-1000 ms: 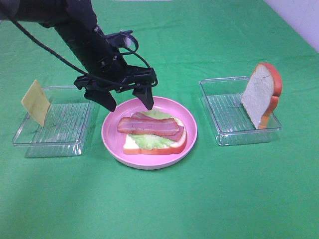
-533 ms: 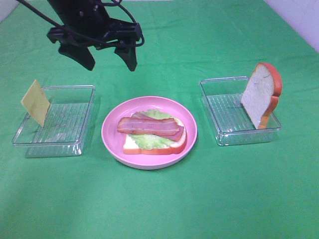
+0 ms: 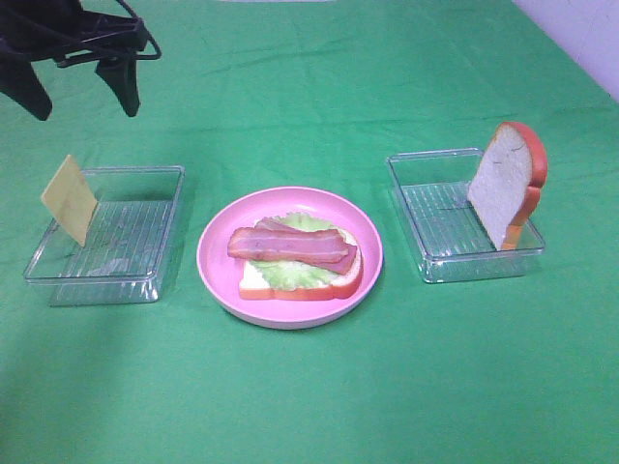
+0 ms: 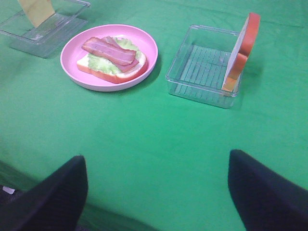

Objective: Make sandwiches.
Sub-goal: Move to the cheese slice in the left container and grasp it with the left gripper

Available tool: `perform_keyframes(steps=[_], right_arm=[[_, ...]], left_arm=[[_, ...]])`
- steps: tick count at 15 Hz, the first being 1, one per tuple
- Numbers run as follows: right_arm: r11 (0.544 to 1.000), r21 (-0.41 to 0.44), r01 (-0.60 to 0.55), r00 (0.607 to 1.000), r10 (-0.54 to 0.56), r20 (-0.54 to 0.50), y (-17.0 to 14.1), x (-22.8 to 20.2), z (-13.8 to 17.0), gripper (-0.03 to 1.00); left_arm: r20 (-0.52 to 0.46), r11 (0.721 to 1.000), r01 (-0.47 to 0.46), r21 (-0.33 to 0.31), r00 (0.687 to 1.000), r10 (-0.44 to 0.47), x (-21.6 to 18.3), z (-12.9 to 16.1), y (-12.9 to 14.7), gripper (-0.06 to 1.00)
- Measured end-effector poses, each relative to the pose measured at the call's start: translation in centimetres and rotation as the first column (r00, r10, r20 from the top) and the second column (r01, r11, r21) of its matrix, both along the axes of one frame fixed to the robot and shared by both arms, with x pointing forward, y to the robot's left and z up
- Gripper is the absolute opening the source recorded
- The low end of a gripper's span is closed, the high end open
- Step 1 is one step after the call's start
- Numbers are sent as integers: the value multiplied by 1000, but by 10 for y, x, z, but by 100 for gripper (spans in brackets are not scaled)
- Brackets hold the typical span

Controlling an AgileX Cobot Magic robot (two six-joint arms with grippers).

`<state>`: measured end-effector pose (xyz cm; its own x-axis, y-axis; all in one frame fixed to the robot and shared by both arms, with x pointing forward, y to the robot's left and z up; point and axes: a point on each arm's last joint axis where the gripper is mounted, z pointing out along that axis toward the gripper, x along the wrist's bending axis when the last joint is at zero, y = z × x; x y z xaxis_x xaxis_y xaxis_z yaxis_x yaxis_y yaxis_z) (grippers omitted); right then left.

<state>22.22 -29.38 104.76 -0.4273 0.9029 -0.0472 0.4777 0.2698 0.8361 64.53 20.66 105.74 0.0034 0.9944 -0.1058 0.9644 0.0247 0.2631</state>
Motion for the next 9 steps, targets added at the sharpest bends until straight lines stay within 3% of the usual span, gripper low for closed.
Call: perform_keyframes(steps=[4,6,9], right_arm=[[1000,0,0,1000,0,0,0,0,0,74],[1000,0,0,1000,0,0,0,0,0,74],[1000,0,0,1000,0,0,0,0,0,74]], left_arm=[[4,997,-69,46,998,68,7,-3,34,84],[-5,991,-121,62,993,122,18,-18,55,84],[-22,988,-136,76,990,138,25,-33,61,84]])
